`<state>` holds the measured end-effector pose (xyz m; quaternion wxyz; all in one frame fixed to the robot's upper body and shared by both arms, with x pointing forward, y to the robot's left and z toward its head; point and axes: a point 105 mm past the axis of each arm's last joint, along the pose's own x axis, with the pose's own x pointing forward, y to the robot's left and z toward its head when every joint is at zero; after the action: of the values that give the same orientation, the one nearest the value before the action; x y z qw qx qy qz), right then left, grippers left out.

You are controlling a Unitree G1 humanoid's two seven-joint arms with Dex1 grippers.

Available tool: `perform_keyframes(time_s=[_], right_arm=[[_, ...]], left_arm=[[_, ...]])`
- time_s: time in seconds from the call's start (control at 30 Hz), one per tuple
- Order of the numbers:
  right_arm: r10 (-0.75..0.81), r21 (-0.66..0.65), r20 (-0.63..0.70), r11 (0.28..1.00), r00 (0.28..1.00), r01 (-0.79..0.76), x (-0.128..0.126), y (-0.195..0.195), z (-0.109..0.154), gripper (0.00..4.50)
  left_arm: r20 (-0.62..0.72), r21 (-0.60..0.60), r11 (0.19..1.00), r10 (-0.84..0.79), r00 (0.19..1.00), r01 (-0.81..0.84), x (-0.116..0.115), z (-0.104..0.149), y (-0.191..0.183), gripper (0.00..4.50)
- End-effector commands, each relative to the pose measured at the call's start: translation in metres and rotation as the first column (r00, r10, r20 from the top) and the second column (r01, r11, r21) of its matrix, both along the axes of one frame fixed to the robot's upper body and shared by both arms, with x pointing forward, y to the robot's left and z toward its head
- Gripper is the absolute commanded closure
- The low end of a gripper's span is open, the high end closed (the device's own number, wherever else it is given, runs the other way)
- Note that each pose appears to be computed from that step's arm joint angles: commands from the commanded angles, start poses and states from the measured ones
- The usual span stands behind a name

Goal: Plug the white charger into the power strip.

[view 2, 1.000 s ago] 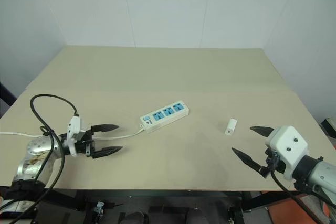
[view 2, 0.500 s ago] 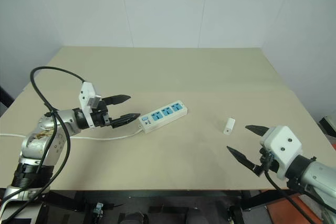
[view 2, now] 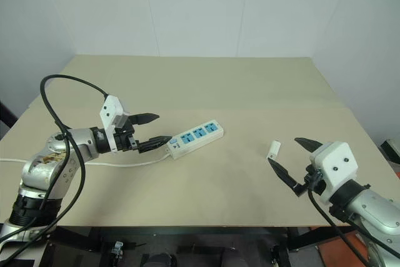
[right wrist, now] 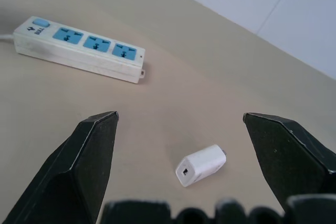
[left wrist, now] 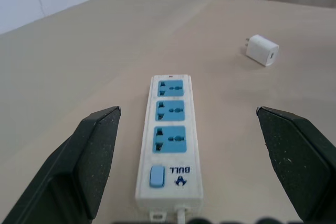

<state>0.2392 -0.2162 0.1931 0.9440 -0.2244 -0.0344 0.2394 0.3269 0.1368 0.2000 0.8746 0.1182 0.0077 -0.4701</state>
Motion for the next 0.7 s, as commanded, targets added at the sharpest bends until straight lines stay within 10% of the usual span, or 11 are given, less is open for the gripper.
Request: perform_keyframes(time_s=[0.03,0.7], right_arm=[[0.018,-0.003,0.023,1.000,1.000,-0.018,-0.005,0.006,0.008,0.02],[0.002,-0.009,0.030,1.000,1.000,-0.002,-0.004,0.008,0.009,0.02]], left_arm=[[0.032,0.002,0.999,-0.044,0.999,0.044,-0.003,0.010,-0.003,0.00],[0.061,-0.043,0.999,-0.005,0.998,0.008,0.051,-0.069,-0.023,0.00]])
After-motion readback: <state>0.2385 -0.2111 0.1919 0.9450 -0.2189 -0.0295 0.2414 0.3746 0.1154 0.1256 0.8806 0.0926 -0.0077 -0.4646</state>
